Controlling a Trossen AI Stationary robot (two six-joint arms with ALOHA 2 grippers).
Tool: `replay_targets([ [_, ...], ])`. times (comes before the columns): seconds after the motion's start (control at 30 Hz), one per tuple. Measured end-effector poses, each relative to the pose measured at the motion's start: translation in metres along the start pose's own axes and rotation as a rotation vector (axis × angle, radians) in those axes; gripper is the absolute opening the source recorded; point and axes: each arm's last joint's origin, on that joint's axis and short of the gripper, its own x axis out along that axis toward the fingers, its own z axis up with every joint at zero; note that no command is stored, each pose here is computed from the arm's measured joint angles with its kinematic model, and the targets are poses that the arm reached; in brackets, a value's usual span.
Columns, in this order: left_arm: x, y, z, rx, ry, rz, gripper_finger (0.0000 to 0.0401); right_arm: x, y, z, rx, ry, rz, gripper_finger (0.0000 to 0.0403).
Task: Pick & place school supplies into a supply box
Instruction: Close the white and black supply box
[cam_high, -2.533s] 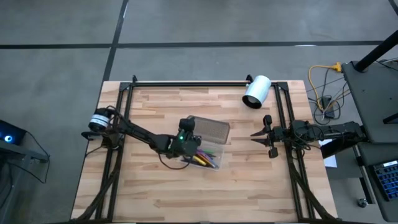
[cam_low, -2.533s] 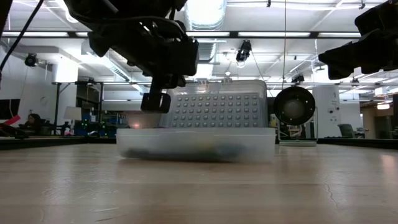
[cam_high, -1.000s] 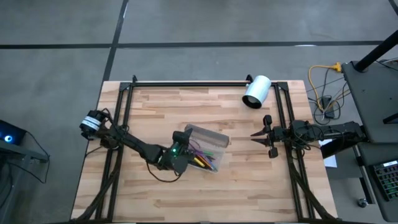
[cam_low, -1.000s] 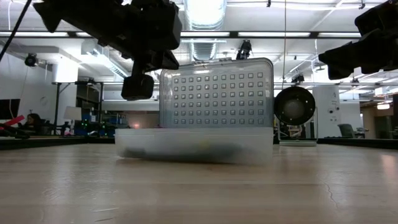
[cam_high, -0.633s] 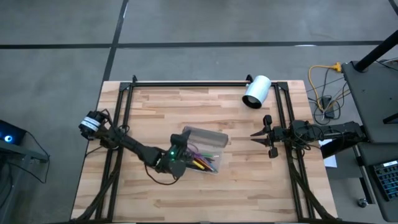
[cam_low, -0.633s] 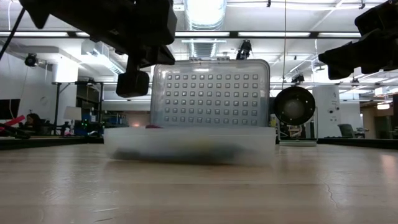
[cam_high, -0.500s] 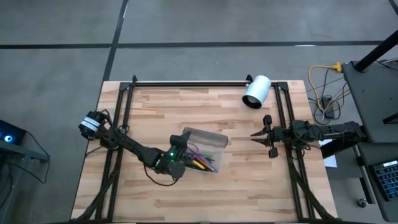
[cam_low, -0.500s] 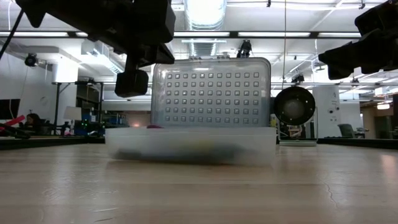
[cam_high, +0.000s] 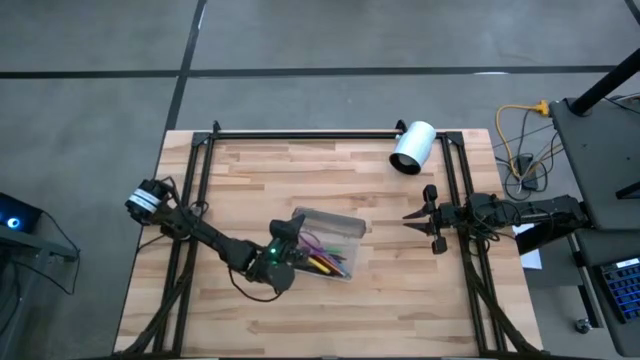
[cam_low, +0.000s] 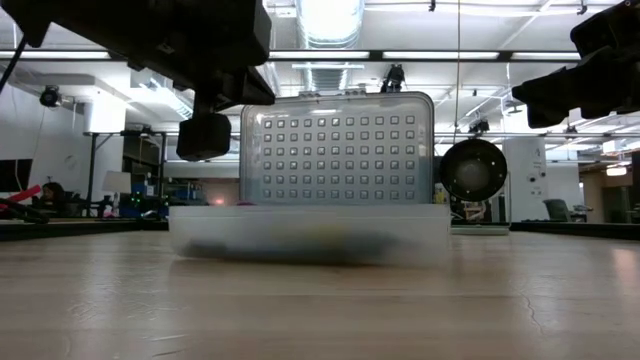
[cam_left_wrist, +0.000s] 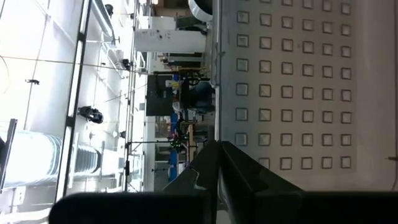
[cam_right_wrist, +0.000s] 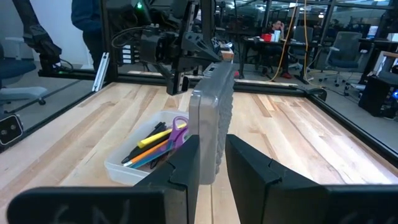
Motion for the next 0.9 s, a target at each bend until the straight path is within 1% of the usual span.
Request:
replay_targets([
  [0.43,-0.025,-0.008,0.0,-0.09,-0.078,-0.02,0.0,0.0,0.0,0.0,0.0,0.0,0.0,0.0068],
  [0.9,-0.047,-0.01,0.002,-0.147,-0.146,-0.041,0.0,0.0,0.0,0.0,0.0,0.0,0.0,0.0068],
])
